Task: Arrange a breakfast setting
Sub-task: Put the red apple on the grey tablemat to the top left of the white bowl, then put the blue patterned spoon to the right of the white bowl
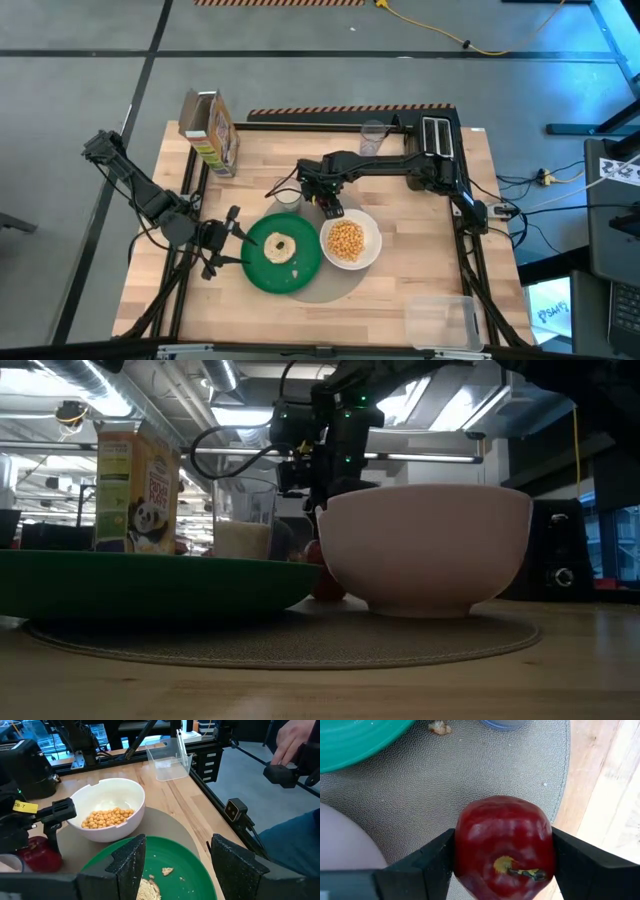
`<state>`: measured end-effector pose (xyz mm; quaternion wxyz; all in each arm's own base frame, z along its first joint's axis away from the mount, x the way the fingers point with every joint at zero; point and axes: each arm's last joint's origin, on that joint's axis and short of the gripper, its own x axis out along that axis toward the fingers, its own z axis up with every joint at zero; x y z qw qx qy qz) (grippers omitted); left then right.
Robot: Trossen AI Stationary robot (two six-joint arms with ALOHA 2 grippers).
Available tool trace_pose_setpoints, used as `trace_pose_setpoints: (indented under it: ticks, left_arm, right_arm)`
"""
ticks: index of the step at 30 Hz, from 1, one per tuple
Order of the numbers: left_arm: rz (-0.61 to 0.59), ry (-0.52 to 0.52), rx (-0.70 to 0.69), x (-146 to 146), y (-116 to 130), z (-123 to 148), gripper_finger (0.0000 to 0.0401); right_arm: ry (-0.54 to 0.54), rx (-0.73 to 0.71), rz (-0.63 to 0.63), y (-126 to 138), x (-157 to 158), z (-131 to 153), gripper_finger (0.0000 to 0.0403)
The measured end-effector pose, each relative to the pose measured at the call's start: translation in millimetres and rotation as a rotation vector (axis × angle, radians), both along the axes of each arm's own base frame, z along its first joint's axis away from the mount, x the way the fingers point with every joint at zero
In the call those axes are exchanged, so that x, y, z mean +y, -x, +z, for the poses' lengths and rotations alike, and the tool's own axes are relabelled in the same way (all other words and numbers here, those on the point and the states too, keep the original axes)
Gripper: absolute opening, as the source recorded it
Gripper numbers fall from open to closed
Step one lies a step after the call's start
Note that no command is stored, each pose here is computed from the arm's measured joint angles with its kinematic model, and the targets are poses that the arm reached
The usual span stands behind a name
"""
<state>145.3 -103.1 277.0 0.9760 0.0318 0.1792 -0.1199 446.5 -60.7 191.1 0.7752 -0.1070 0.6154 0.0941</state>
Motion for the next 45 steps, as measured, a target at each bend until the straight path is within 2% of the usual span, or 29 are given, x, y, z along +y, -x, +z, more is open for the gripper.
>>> trace_pose_setpoints:
  ticks: [4, 10, 15, 21, 32, 45]
  left_arm:
    - [0.0, 0.0, 0.0, 0.0, 0.0, 0.0, 0.0211]
    - [0.0, 0.0, 0.0, 0.0, 0.0, 0.0, 0.0211]
    - [0.0, 0.0, 0.0, 0.0, 0.0, 0.0, 0.0211]
    - [0.0, 0.0, 0.0, 0.0, 0.0, 0.0, 0.0211]
    - [0.0, 0.0, 0.0, 0.0, 0.0, 0.0, 0.0211]
    - [0.0, 0.0, 0.0, 0.0, 0.0, 0.0, 0.0211]
  right_arm:
    - [-0.002, -0.001, -0.007, -0.2, 0.0, -0.4, 0.028]
    - [-0.036, 0.001, -0.008, -0.8, 0.8, -3.7, 0.0356]
    - [-0.012, 0.009, -0.013, -0.1, 0.2, -3.3, 0.039]
    - [-0.007, 0.002, -0.014, 0.8, 0.4, 0.7, 0.0396]
    - [0.005, -0.061, -0.014, 7.3, 1.3, 28.3, 0.0397]
    - [0.048, -0.195, -0.021, 27.2, 3.5, 85.8, 0.0397]
